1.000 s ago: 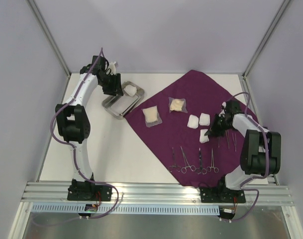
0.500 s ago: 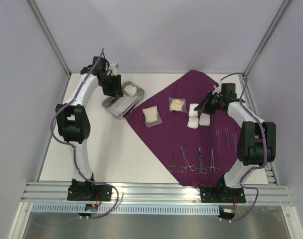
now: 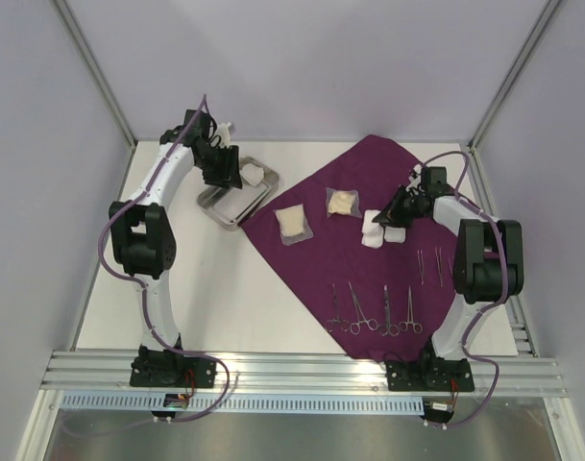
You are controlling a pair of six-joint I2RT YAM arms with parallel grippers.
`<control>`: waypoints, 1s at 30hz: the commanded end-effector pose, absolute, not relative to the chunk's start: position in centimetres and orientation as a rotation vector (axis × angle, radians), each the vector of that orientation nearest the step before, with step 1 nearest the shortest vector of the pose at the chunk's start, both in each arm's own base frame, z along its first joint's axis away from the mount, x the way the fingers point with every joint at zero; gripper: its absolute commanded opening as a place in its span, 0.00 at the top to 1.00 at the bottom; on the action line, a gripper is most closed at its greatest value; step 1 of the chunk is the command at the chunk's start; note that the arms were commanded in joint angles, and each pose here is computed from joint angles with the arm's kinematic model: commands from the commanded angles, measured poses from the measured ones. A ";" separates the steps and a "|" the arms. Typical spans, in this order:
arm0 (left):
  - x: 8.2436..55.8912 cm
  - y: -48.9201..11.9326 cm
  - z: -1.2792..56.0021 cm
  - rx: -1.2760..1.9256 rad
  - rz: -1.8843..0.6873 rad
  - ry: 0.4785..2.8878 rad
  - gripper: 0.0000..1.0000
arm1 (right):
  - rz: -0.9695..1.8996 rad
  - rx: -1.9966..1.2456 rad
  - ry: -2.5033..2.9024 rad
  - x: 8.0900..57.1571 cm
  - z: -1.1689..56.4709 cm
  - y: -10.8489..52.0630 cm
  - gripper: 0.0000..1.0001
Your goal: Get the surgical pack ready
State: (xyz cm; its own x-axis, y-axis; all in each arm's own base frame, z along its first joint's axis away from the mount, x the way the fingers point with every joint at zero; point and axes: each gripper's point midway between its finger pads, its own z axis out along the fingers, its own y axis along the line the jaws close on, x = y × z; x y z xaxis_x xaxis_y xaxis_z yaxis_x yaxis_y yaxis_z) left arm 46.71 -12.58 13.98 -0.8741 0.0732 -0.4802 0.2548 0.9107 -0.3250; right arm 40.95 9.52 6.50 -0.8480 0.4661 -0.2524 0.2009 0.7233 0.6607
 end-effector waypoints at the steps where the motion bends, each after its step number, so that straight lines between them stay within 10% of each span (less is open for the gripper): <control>1: 46.4 -12.6 16.4 0.277 -0.516 2.544 0.44 | 0.839 0.561 2.564 40.8 5.2 8.8 1.00; 9: 46.5 -12.7 16.1 0.276 -0.519 2.551 0.44 | 0.762 0.609 2.642 39.7 3.1 8.0 0.99; 13: 46.4 -12.7 16.1 0.277 -0.521 2.552 0.44 | 0.736 0.575 2.639 40.1 4.2 7.7 0.68; 17: 46.3 -12.9 16.2 0.282 -0.541 2.550 0.44 | 0.736 0.545 2.615 40.4 6.4 7.7 0.57; 30: 46.2 -12.9 16.1 0.283 -0.545 2.552 0.44 | 0.703 0.681 2.698 37.4 3.0 7.5 0.55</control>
